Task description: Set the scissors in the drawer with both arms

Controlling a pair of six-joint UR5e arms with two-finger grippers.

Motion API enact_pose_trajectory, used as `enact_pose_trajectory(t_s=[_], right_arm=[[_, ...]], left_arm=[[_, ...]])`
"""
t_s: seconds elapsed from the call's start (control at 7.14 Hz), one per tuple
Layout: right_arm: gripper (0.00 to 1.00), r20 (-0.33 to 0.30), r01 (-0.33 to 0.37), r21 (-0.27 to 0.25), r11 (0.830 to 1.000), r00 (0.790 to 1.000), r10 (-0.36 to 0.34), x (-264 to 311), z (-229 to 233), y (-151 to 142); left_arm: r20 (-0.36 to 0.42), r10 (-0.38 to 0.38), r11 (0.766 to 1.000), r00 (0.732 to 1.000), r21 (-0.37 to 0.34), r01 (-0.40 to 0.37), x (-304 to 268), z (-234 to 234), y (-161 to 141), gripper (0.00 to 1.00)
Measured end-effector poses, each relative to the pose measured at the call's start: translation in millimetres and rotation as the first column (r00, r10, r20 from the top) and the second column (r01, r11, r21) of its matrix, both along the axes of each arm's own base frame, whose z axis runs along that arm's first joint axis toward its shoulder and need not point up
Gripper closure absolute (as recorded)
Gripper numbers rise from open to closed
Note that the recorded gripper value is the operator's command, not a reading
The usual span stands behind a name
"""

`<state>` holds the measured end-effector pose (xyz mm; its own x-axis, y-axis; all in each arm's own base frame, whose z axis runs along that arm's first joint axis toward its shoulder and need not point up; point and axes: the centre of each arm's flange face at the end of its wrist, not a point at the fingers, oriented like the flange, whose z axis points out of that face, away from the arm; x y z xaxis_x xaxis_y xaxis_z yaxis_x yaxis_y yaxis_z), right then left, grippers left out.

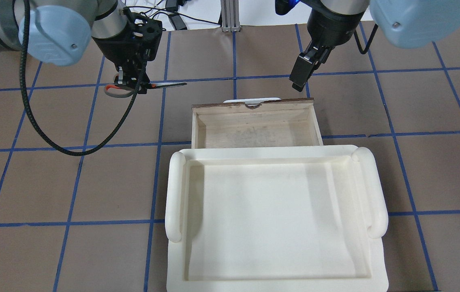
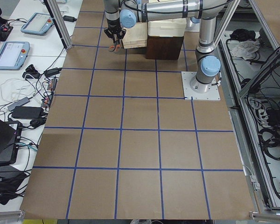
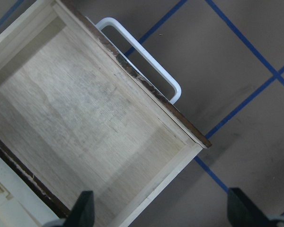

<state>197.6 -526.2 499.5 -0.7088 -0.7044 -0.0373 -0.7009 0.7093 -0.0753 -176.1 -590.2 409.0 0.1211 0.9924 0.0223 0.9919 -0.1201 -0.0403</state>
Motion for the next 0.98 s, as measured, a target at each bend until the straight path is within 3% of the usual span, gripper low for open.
enact_pose_trajectory(t_s=[0.28, 0.56, 0.84, 0.98], right_arm=[[0.00, 0.007, 0.205, 0.003, 0.979, 0.979, -0.205, -3, 8, 5], [0.00, 0.012, 0.366, 0.011, 0.930, 0.930, -0.366, -4, 9, 4], [0.00, -0.017, 0.457, -0.013, 0.889, 0.889, -0.457, -13, 12, 3], [0.00, -0.029, 0.478, -0.023, 0.878, 0.878, -0.479, -20, 14, 4]], left_arm=[[0.003, -0.018, 1.000, 1.000, 0.009, 0.018, -55, -10, 17, 1.00], [-0.006, -0.045, 0.999, 0.999, 0.005, 0.045, -91, -16, 31, 1.00], [-0.022, -0.067, 0.997, 0.997, 0.023, 0.068, -123, -26, 46, 1.00], [-0.023, -0.079, 0.996, 0.997, 0.033, 0.080, -137, -34, 55, 1.00]])
